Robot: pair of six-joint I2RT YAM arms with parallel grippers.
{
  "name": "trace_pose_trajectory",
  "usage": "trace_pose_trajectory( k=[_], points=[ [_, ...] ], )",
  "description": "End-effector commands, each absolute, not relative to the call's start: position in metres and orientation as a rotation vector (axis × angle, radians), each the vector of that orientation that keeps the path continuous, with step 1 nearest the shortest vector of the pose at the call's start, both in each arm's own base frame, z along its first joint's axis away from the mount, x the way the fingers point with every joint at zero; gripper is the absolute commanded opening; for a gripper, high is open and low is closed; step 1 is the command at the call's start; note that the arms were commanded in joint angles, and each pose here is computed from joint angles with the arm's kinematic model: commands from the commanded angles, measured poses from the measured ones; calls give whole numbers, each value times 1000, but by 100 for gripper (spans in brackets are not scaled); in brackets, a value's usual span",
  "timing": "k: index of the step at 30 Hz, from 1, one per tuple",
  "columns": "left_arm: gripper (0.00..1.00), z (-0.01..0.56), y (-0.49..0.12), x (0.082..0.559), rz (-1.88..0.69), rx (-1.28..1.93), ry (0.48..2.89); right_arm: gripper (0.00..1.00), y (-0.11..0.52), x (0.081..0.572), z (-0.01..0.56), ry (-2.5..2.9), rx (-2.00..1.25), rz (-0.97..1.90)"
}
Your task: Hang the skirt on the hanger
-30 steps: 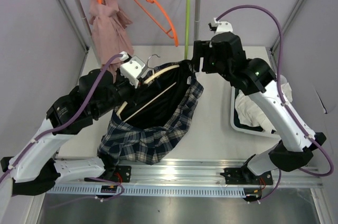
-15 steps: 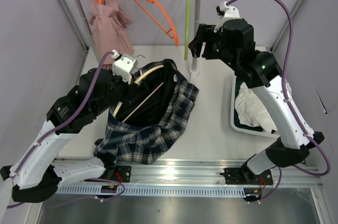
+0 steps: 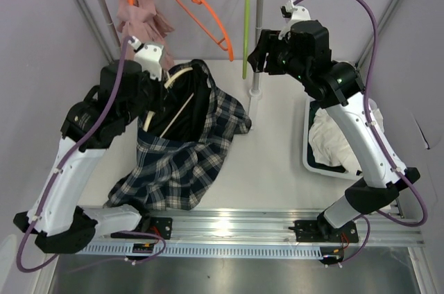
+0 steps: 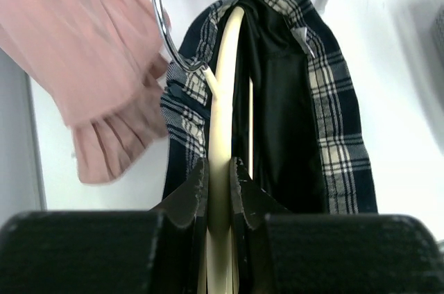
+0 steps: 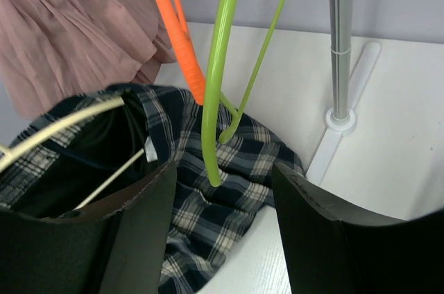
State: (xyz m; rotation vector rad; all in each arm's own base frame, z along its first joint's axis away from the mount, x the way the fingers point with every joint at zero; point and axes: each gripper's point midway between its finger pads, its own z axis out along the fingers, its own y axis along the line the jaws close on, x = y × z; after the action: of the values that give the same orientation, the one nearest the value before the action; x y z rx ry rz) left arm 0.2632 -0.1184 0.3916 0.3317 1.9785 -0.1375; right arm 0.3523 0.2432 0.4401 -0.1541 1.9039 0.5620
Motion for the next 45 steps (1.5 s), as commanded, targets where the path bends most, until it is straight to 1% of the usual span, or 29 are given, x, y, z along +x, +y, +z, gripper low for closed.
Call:
trace_pose_trajectory(
  k=[1,2,3,5,6,19,27,31,35,45],
  points=[
    [0,466,-115,282,-192,206,1792,62,239,356,466,1824,-157,603],
    [0,459,-119,295,-175,209,1825,62,239,356,467,1823,-158,607],
    [0,482,-116,295,-187,186,1777,63,236,357,470,1819,-153,608],
    [0,474,-117,313,-166,174,1822,63,232,359,471,1818,-151,610],
    [0,489,-115,314,-178,157,1789,62,231,358,476,1809,-153,615],
    [0,499,-106,368,-210,13,1777,63,226,365,479,1816,-175,631],
    [0,505,-77,376,-164,-64,1759,62,238,366,477,1806,-251,674],
    [0,513,-67,378,-150,-88,1735,64,254,366,482,1766,-323,726],
    [0,525,-75,383,-190,-52,1688,64,266,359,485,1734,-374,717],
    [0,546,-69,403,-163,-104,1594,64,269,359,490,1706,-389,694]
  ],
)
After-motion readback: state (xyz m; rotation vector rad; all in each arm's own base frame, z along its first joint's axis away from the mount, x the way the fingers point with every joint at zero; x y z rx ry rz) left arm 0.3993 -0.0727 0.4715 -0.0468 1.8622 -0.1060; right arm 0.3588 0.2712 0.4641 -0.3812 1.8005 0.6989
